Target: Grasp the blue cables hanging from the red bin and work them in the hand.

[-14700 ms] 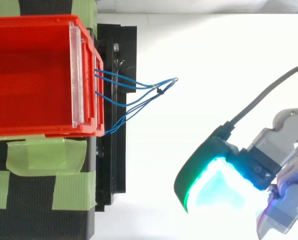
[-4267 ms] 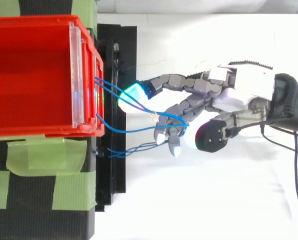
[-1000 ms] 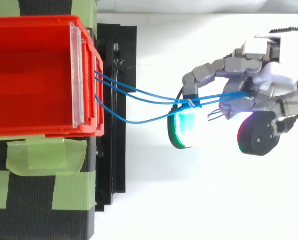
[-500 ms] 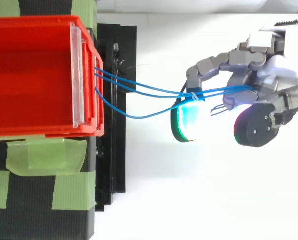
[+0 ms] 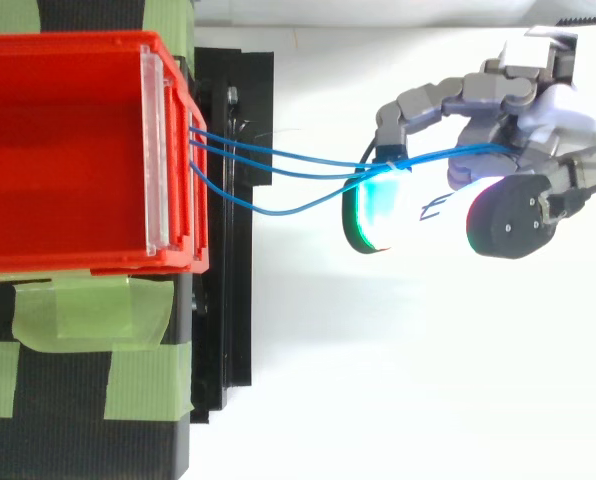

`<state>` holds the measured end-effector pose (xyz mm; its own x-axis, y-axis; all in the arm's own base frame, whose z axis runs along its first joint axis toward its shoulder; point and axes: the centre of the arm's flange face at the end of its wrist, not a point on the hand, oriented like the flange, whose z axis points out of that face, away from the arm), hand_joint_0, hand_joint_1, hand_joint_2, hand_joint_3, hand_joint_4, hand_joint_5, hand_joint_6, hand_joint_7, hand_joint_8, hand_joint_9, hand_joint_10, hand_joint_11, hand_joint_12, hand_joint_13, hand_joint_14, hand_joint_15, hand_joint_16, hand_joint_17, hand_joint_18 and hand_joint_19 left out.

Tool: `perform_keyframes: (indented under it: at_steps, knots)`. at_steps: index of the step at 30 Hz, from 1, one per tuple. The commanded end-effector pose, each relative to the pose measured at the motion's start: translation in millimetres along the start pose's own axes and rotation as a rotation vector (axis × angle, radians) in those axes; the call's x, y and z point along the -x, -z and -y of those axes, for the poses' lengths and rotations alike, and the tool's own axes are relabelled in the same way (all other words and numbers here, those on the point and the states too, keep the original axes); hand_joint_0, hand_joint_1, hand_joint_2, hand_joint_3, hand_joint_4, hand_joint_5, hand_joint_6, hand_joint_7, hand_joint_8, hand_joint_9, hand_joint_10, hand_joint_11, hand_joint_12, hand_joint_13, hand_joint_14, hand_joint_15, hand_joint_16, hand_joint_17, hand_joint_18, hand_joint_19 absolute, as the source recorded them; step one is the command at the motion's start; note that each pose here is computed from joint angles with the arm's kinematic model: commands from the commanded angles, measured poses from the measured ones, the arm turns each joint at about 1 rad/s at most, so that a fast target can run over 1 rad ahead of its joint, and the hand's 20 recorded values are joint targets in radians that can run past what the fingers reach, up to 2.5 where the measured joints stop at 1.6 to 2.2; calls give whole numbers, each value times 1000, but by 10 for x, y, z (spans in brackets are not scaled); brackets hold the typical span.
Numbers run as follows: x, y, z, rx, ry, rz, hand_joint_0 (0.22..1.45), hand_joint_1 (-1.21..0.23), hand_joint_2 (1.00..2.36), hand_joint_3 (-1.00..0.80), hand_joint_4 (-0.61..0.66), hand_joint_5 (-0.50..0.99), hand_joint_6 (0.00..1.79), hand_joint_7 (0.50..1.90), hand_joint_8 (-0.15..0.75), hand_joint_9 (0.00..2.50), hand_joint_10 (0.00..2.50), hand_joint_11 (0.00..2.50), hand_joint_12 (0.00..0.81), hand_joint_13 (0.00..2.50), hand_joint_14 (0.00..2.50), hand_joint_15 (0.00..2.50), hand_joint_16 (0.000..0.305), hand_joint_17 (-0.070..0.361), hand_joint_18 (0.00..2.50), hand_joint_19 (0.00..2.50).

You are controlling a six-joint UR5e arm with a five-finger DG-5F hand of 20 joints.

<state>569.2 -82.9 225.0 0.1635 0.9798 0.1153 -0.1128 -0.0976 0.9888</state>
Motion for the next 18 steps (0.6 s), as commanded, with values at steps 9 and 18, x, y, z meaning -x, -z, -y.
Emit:
perform_keyframes:
  at_steps: [9, 18]
  knots:
    - [-15, -3, 7, 3, 27, 0, 918, -657, 1006, -860, 211, 64, 401, 1169, 385, 1574, 2500, 2500, 534, 1756, 2500, 1642, 163, 122, 2194, 704]
    - [-46, -15, 134, -12, 55, -7, 914, -657, 1007, -862, 225, 69, 376, 1174, 388, 1569, 2500, 2500, 534, 1751, 2500, 1613, 163, 122, 2189, 698]
